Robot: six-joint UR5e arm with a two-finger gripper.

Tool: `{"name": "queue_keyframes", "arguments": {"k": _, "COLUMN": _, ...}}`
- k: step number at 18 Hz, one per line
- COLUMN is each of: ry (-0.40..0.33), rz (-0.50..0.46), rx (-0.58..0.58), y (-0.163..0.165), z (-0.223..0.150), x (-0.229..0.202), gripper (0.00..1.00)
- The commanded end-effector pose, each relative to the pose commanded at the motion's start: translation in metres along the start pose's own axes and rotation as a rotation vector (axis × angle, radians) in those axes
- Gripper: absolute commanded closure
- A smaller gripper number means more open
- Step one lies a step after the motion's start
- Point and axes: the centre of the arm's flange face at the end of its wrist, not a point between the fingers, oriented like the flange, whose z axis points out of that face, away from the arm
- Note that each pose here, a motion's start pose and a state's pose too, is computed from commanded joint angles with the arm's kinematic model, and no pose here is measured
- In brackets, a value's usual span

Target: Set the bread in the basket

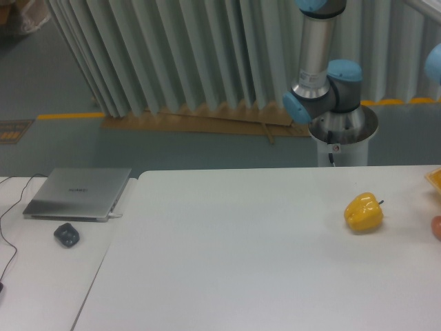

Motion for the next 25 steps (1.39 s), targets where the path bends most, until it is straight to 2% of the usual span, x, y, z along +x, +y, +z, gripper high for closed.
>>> {"name": "queue_keyframes", "arguments": {"k": 13, "ry": -0.010, "rz": 0.104, "rx": -0.003, "y": 0.078, "z": -0.001, "x": 0.043, "gripper": 0.74}}
{"name": "queue_keyframes", "arguments": {"k": 20, "ry": -0.011, "rz": 0.081, "rx": -0.001, "y": 0.091, "z": 0.002, "x": 0.049, "gripper": 0.73}}
{"name": "queue_keyframes", "arguments": {"k": 21, "ry": -0.011, "rz": 0.082, "rx": -0.002, "y": 0.091, "z": 0.002, "x": 0.048, "gripper": 0.71}}
{"name": "queue_keyframes", "arguments": {"k": 22, "ry": -0.011, "rz": 0.082, "rx": -0.002, "y": 0.091, "z": 0.002, "x": 0.048, "gripper": 0.58}}
{"name": "queue_keyframes", "arguments": {"k": 23, "ry": -0.013, "rz": 0.084, "rx": -0.001, "y": 0.090, "z": 0.002, "x": 0.048, "gripper": 0.40}}
{"name": "queue_keyframes", "arguments": {"k": 24, "ry": -0.013, "rz": 0.085, "rx": -0.001, "y": 0.088, "z": 0.002, "x": 0.047, "gripper": 0.16}}
{"name": "queue_keyframes", "arguments": {"k": 25, "ry": -0.015, "rz": 0.079, "rx": 0.001, "y": 0.087, "z": 0.002, "x": 0.045, "gripper": 0.00}}
